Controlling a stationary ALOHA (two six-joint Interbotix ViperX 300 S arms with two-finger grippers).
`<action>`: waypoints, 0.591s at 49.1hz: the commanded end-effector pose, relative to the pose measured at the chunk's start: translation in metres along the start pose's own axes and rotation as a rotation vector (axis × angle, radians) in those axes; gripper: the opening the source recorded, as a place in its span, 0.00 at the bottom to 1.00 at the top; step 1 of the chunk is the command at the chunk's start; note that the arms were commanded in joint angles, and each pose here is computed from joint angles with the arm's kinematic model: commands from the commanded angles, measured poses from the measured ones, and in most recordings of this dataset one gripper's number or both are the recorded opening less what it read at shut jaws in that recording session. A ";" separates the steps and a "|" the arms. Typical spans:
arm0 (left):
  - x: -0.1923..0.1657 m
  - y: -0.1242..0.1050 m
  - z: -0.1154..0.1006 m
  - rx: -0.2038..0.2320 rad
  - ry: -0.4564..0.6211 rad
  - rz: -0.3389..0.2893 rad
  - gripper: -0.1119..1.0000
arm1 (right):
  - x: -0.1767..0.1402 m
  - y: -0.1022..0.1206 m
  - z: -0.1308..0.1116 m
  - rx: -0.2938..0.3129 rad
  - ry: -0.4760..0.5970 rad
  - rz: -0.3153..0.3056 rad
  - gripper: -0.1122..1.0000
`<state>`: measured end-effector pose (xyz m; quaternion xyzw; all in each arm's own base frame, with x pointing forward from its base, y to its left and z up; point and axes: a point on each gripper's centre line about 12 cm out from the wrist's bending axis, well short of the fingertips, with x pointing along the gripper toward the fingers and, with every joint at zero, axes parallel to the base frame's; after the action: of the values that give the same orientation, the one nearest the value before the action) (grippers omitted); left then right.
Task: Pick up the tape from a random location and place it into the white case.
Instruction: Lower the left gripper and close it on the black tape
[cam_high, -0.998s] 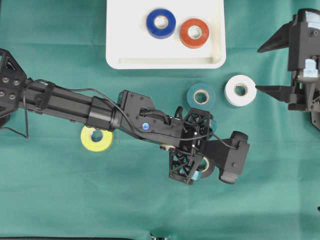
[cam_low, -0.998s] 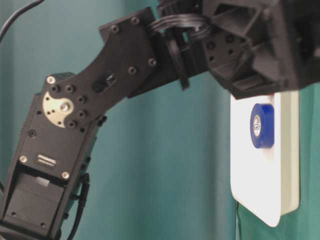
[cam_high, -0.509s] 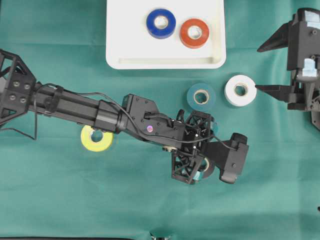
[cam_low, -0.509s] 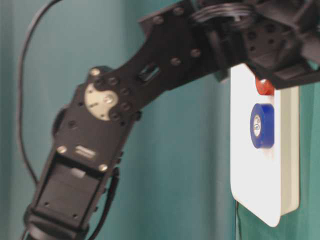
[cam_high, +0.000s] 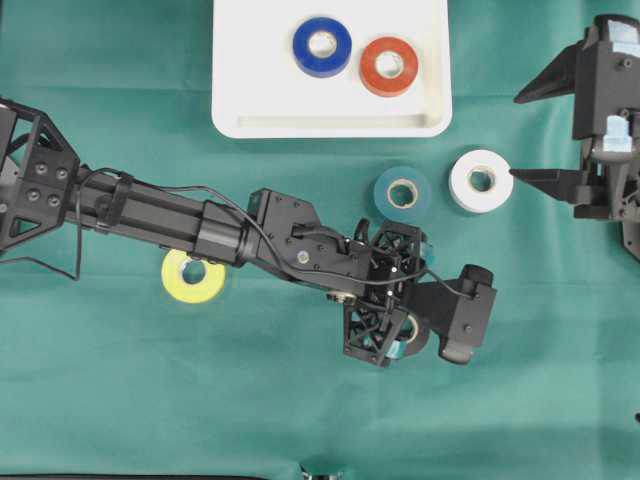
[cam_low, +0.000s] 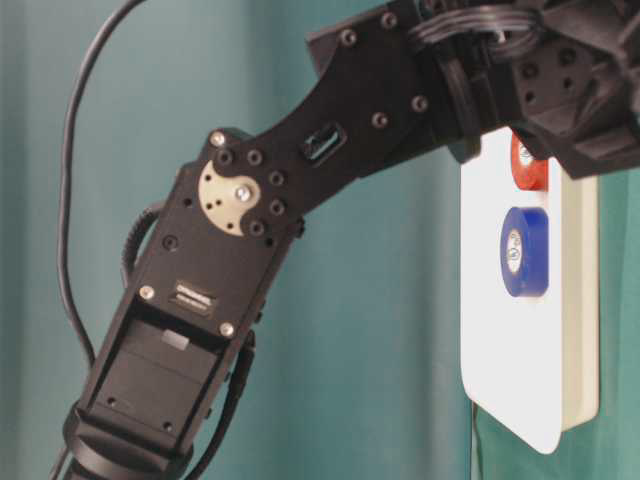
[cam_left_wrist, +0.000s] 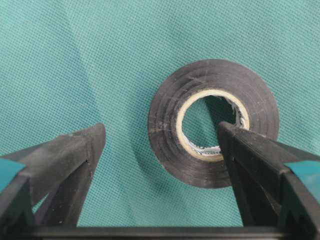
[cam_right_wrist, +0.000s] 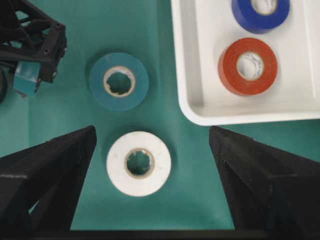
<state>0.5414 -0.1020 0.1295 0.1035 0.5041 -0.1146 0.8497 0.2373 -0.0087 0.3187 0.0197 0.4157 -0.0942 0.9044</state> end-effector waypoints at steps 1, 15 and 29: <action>-0.012 0.003 0.010 0.002 -0.039 0.008 0.98 | -0.003 0.000 0.005 0.005 -0.018 0.000 0.91; -0.012 0.002 0.010 0.005 -0.033 0.006 0.62 | -0.002 0.000 0.004 0.003 -0.020 0.000 0.91; -0.012 0.000 0.006 0.009 0.000 0.000 0.26 | -0.003 0.000 0.006 0.004 -0.028 0.002 0.91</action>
<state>0.5381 -0.1014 0.1269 0.1074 0.5181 -0.1168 0.8405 0.2380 -0.0086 0.3186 0.0204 0.4143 -0.0939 0.9051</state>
